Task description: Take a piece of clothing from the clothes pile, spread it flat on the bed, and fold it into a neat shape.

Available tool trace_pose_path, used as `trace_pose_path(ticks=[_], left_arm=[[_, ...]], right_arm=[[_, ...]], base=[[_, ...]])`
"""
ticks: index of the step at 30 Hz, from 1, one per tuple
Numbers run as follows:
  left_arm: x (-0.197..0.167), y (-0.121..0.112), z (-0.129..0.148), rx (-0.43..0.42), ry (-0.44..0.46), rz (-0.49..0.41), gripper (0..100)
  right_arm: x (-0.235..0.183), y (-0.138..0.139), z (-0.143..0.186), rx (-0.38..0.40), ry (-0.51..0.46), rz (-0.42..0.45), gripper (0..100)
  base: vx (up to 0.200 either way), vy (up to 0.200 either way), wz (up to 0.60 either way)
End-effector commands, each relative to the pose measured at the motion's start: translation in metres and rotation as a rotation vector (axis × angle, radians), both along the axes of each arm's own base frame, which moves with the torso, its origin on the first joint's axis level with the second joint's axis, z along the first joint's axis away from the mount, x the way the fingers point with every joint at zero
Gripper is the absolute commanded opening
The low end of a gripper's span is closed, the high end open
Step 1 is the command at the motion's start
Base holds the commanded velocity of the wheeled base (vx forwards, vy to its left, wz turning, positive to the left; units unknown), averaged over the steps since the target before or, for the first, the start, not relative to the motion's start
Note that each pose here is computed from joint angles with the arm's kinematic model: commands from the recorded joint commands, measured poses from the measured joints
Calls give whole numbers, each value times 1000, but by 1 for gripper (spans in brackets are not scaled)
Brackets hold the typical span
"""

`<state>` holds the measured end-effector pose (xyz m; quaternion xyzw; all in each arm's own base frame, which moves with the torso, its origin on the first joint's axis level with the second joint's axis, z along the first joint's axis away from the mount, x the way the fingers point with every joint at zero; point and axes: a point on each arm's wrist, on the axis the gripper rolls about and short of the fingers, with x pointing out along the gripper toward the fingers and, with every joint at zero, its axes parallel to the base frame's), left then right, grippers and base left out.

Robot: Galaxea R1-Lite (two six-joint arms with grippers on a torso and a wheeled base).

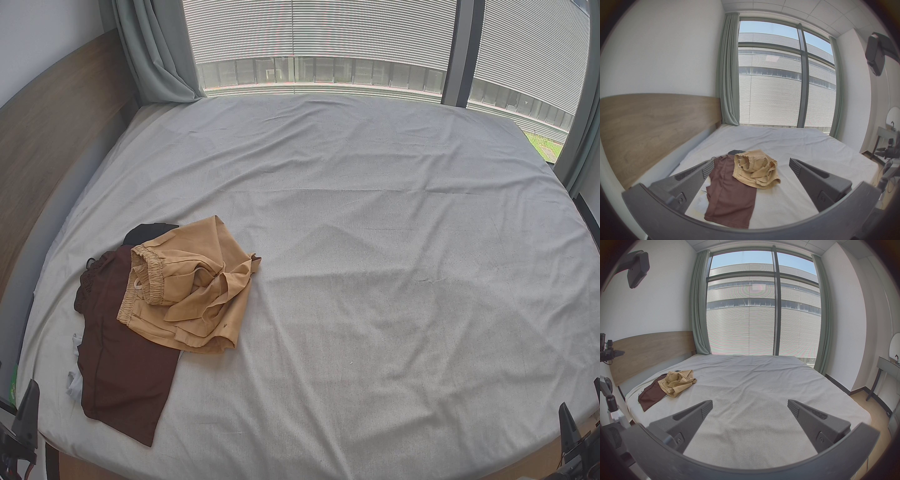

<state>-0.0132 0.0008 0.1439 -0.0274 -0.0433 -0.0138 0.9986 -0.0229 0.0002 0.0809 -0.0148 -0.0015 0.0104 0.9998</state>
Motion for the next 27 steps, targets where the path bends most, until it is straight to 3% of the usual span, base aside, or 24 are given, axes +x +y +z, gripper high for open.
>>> trace_pose_path(ticks=[1,5,10,18,23,27], left_arm=[[9,-1,-2,-74,78,-57,100],[18,-2,0,-172,141,-98,100],[28,-5,-3,-182,226,-199,100],[40,-8,2,-188,296,-286,100],[49,-10,2,-197,350,-316,100],[65,-11,7,-258,385,-323,100]], right_arm=[[0,0,-5,2,0,1,100],[0,0,-5,2,1,1,100],[0,0,-5,0,3,1,100],[0,0,-5,2,1,1,100],[0,0,-5,3,3,2,100],[0,0,-5,5,1,2,100]], base=[[0,0,0],[0,0,0],[0,0,0],[0,0,0],[0,0,0],[0,0,0]])
